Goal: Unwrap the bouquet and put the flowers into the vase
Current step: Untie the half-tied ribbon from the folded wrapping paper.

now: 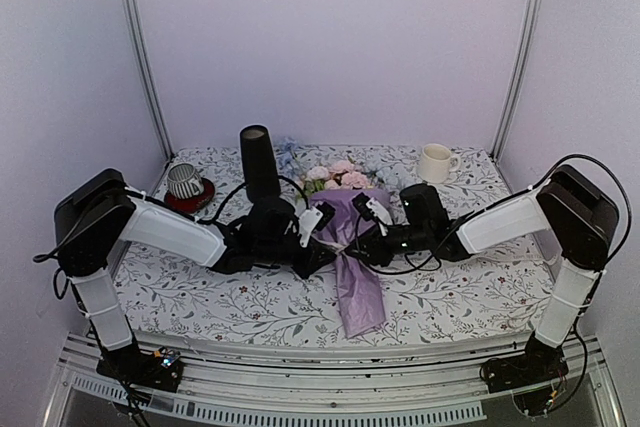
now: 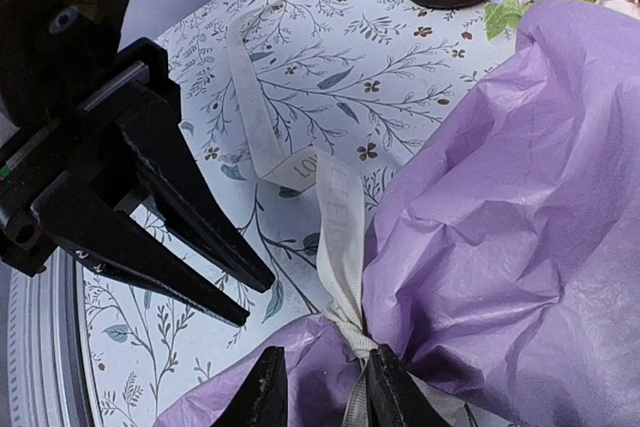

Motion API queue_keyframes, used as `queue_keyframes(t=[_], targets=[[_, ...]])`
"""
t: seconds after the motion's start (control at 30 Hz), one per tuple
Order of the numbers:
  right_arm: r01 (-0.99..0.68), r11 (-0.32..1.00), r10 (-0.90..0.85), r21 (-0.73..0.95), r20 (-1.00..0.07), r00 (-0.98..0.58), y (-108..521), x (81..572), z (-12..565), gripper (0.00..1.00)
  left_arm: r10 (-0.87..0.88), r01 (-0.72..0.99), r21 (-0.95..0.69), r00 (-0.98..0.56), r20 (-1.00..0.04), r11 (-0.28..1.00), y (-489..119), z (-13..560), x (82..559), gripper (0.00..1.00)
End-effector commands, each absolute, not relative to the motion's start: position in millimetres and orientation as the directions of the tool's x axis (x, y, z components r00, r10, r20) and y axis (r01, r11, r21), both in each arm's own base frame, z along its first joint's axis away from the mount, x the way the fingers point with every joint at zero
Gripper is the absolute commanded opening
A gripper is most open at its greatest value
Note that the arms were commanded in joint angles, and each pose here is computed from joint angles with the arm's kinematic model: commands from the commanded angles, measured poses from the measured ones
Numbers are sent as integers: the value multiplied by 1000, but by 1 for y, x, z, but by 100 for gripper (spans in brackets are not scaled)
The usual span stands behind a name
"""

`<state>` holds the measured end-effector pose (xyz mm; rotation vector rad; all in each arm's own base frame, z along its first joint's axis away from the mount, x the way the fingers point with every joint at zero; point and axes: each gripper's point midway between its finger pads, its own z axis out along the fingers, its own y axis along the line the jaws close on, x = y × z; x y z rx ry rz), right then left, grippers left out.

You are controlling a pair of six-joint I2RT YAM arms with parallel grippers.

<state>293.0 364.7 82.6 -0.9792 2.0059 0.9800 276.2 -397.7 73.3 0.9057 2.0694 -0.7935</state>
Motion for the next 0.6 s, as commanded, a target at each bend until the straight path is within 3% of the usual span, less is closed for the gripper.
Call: queue_keyframes(t=[0.0,0.3,0.57], targets=[[-837,440,-377,326,-779,-501,367,286,61,29,338,772,-241,-505,-794,588,-397,72,285,16],[-818,490,-396,302,-759,-518,363,292,53,29,320,733,-285,-565,-761,617,-387,62,296,15],[-839,462,-355,287,-807,-472,365,290,77,29,322,743,-287,-559,-764,605,-389,64,295,15]])
